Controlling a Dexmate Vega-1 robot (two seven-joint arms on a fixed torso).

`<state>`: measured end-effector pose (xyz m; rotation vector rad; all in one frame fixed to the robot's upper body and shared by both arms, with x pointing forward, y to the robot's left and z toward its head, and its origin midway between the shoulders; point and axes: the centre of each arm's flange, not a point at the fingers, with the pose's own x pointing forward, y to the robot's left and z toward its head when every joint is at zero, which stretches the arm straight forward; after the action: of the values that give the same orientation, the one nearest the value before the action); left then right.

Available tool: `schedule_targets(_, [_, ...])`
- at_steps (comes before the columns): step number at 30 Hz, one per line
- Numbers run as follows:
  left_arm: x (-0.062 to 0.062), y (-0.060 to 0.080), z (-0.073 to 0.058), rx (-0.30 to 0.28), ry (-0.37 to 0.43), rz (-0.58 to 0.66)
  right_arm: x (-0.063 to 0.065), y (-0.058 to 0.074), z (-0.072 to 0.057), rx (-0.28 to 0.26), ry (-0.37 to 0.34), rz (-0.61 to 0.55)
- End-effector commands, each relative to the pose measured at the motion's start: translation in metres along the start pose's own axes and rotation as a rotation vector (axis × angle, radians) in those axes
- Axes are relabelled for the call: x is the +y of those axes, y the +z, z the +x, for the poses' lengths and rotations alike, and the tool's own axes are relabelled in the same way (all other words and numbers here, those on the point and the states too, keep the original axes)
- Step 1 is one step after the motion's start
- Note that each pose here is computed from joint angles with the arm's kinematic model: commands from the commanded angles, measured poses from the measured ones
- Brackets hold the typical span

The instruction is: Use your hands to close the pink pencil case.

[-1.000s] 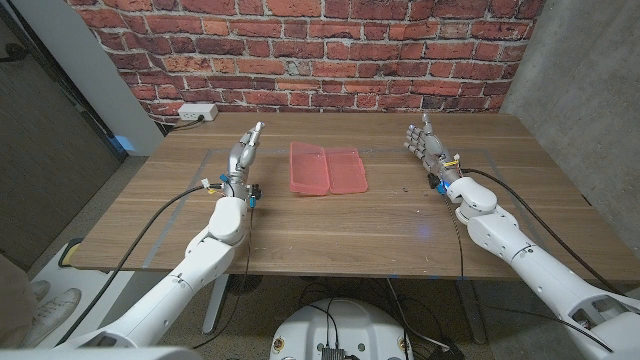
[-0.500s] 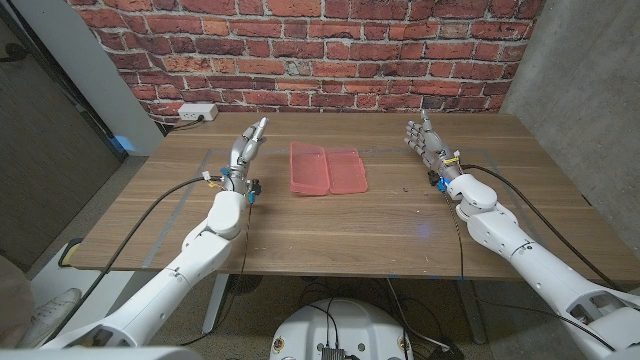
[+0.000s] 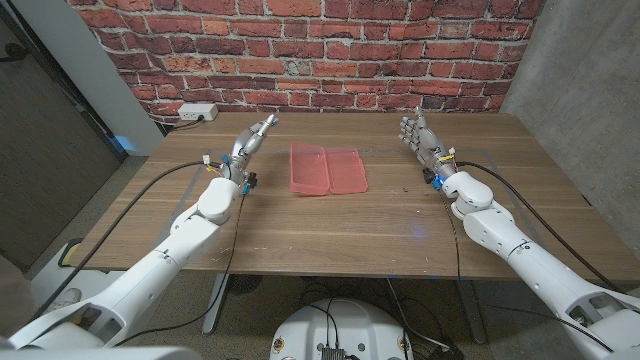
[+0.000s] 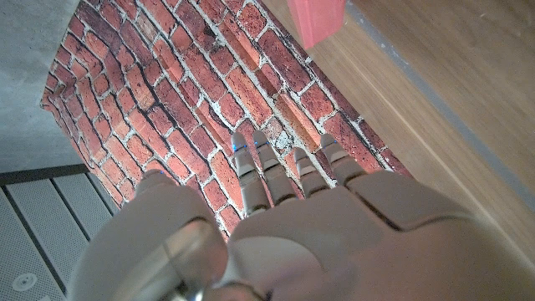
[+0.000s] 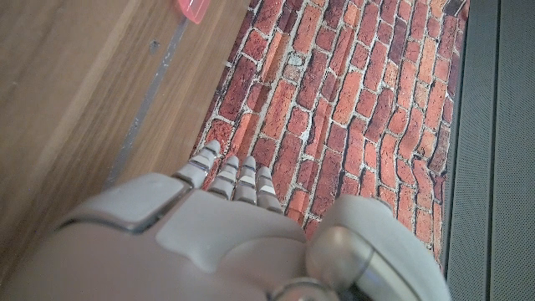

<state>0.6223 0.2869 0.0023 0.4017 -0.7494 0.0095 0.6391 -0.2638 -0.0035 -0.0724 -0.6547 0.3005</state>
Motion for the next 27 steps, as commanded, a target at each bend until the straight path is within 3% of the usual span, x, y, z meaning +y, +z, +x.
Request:
schedule_targets(1, [0.006,0.003,-0.001,-0.025,-0.053,0.179,0.012,-0.003,0.000,0.022,0.009,-0.005])
schedule_targets(6, [0.011,0.003,-0.008,-0.041,-0.023,0.243,0.015,-0.005,0.001,0.028,0.011,-0.010])
schedule_targets(18, [0.014,0.003,-0.015,-0.090,-0.075,0.368,0.020,-0.005,0.005,0.032,0.013,-0.013])
schedule_targets(27, [0.013,0.008,-0.014,-0.139,-0.202,0.523,0.021,-0.005,0.003,0.030,0.009,-0.014])
